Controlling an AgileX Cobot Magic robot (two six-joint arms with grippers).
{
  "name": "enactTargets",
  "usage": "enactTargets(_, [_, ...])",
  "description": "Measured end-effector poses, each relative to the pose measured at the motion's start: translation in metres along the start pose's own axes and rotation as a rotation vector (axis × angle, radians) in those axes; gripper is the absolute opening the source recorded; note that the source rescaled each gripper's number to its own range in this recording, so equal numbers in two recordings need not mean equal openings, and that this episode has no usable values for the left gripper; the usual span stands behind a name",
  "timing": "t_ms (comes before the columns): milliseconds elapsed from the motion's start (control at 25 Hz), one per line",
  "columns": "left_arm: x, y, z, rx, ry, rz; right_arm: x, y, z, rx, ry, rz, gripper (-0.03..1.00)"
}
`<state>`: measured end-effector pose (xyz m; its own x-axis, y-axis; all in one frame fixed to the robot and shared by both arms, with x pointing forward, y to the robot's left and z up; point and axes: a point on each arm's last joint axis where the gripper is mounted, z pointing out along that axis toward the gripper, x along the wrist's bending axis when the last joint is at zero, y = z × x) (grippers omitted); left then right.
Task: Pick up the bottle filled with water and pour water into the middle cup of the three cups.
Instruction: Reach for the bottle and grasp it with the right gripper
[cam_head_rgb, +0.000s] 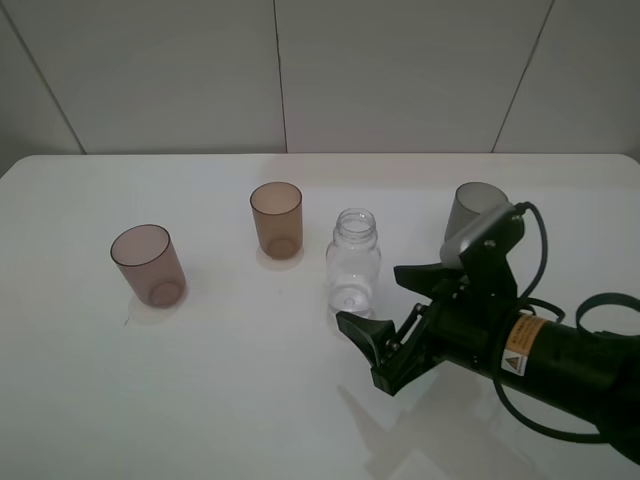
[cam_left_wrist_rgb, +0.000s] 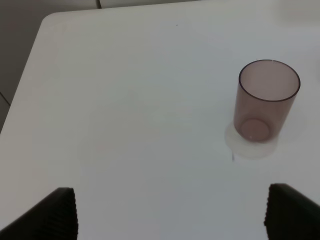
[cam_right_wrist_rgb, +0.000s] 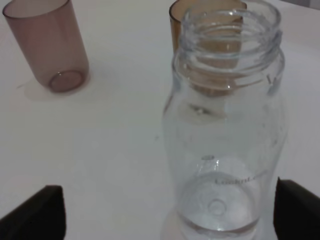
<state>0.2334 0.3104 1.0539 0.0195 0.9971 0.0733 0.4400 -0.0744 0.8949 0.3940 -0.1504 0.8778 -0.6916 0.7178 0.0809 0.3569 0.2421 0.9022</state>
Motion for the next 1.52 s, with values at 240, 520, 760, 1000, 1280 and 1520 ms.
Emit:
enactTargets(240, [0.000, 0.000, 0.000, 0.000, 0.000, 0.000, -0.005, -0.004, 0.014, -0.010, -0.043, 0.025, 1.00])
enactTargets(520, [0.000, 0.000, 0.000, 0.000, 0.000, 0.000, -0.010, -0.005, 0.032, -0.014, -0.080, 0.034, 1.00])
enactTargets(760, [0.000, 0.000, 0.000, 0.000, 0.000, 0.000, -0.016, -0.010, 0.045, -0.018, -0.136, 0.056, 1.00])
enactTargets(1000, [0.000, 0.000, 0.000, 0.000, 0.000, 0.000, -0.017, -0.002, 0.057, -0.075, -0.137, 0.056, 1.00])
enactTargets(1280, [0.000, 0.000, 0.000, 0.000, 0.000, 0.000, -0.018, -0.009, 0.067, -0.064, -0.138, 0.055, 1.00])
enactTargets(1520, [0.000, 0.000, 0.000, 0.000, 0.000, 0.000, -0.019, -0.018, 0.069, -0.030, -0.141, 0.055, 0.94])
